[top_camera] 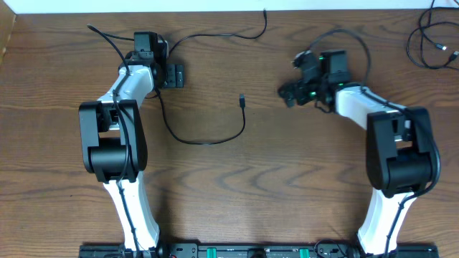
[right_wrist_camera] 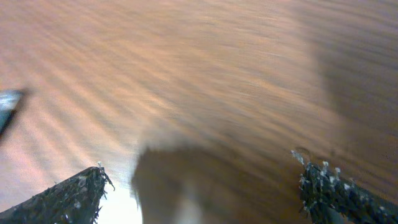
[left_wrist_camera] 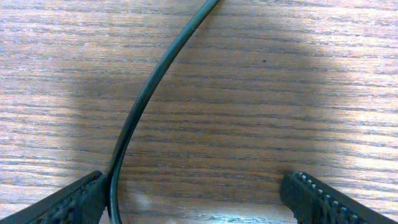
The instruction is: Untangle cables
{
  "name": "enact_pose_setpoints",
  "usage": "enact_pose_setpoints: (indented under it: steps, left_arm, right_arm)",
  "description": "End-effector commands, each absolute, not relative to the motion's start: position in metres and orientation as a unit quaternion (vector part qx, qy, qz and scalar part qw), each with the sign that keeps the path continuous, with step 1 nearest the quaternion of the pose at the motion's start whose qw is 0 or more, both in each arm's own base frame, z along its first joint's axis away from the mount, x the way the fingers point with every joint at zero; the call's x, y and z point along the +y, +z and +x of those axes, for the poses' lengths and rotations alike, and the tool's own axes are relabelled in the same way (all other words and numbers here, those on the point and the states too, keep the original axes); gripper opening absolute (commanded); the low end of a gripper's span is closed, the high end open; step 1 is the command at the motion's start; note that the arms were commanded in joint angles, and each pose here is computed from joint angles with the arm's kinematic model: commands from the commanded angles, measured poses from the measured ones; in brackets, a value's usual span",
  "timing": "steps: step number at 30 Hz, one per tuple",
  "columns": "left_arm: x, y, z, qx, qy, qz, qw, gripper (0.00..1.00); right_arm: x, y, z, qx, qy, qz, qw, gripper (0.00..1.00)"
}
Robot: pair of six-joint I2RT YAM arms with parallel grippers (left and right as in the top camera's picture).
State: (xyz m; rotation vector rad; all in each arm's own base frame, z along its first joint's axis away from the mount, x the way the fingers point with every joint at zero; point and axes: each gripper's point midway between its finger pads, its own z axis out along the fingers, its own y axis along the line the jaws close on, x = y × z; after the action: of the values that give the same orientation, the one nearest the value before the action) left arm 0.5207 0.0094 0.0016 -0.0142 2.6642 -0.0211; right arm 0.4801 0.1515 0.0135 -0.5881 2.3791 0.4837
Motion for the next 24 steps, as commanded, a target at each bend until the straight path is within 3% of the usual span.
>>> enact_pose_setpoints:
  steps: [1, 9, 14, 24]
  left_arm:
    - [0.008, -0.041, 0.493, 0.984, -0.016, -0.006, 0.176, 0.92]
    - [0.008, -0.036, 0.501, 0.981, -0.015, -0.006, 0.191, 0.92]
    - [0.008, -0.009, 0.498, 0.980, -0.015, -0.006, 0.197, 0.92]
    - [0.008, 0.133, 0.487, 0.956, -0.012, -0.004, 0.294, 0.91]
  right_arm:
    - [0.181, 0.008, 0.466, 0.888, 0.205, -0.274, 0.308, 0.99]
    - [0.242, 0.032, 0.443, 0.842, 0.212, -0.374, 0.327, 0.99]
    - [0.278, 0.044, 0.426, 0.811, 0.216, -0.425, 0.338, 0.99]
    - [0.333, 0.044, 0.385, 0.744, 0.206, -0.536, 0.342, 0.97]
